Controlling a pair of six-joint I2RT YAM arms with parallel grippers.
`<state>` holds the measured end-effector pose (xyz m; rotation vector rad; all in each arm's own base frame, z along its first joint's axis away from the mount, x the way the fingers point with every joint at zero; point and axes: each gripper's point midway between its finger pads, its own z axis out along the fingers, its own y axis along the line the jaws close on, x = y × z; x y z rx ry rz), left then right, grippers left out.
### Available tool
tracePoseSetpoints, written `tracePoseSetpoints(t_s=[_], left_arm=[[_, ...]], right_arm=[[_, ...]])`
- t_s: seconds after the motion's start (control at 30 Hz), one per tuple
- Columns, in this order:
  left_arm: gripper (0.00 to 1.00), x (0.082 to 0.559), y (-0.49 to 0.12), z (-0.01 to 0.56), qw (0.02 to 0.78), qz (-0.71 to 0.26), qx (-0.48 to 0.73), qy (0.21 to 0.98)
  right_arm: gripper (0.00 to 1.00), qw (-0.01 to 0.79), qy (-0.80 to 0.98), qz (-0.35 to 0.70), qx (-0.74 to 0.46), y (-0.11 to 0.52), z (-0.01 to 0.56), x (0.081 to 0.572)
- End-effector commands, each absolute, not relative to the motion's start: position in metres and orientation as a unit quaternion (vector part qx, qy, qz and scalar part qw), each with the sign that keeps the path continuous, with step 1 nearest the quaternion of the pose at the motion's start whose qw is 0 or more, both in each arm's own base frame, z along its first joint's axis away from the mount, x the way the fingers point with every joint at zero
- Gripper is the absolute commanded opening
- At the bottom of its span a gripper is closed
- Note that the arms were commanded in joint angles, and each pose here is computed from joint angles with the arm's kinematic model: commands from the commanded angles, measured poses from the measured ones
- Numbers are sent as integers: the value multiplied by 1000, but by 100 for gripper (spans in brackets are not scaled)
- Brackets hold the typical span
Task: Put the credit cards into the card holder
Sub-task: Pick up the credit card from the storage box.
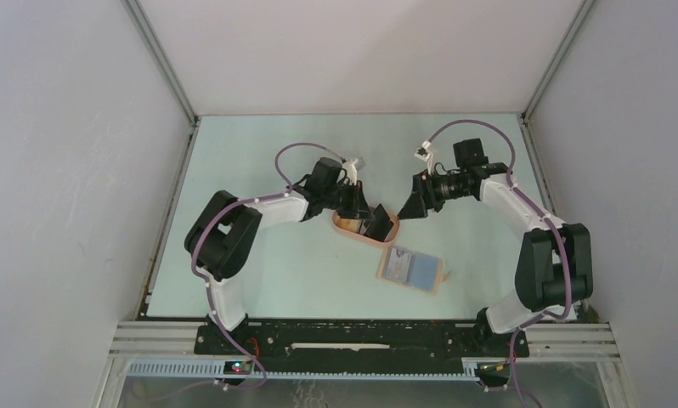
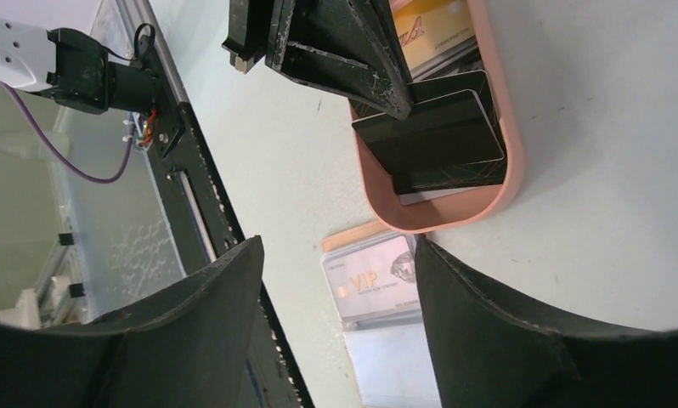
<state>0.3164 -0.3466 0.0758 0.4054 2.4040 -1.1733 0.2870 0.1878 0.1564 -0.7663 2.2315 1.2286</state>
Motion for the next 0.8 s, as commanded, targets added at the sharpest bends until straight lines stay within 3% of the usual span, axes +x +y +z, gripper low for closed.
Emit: tracePoseSetpoints(t_s=[0.0,0.07,0.13,0.2,0.37,0.77], left_arm=[[4,316,-344,80,228,-433,154,858],[3,316,-344,78,227,-433,154,859],[3,315,-345,76,224,-435,152,859],[3,314,-345,75,224,-440,149,857],[2,312,-345,77,225,-448,146,853],[2,309,-344,76,220,-452,145,852]], right_arm=[[68,240,821,448,-259,202,151,302],[50,249,830,438,-241,210,146,317],[26,261,840,420,-225,219,140,337],[11,259,847,411,-217,228,134,346],[4,245,862,385,-222,245,115,346],[2,234,875,366,-215,254,96,360]])
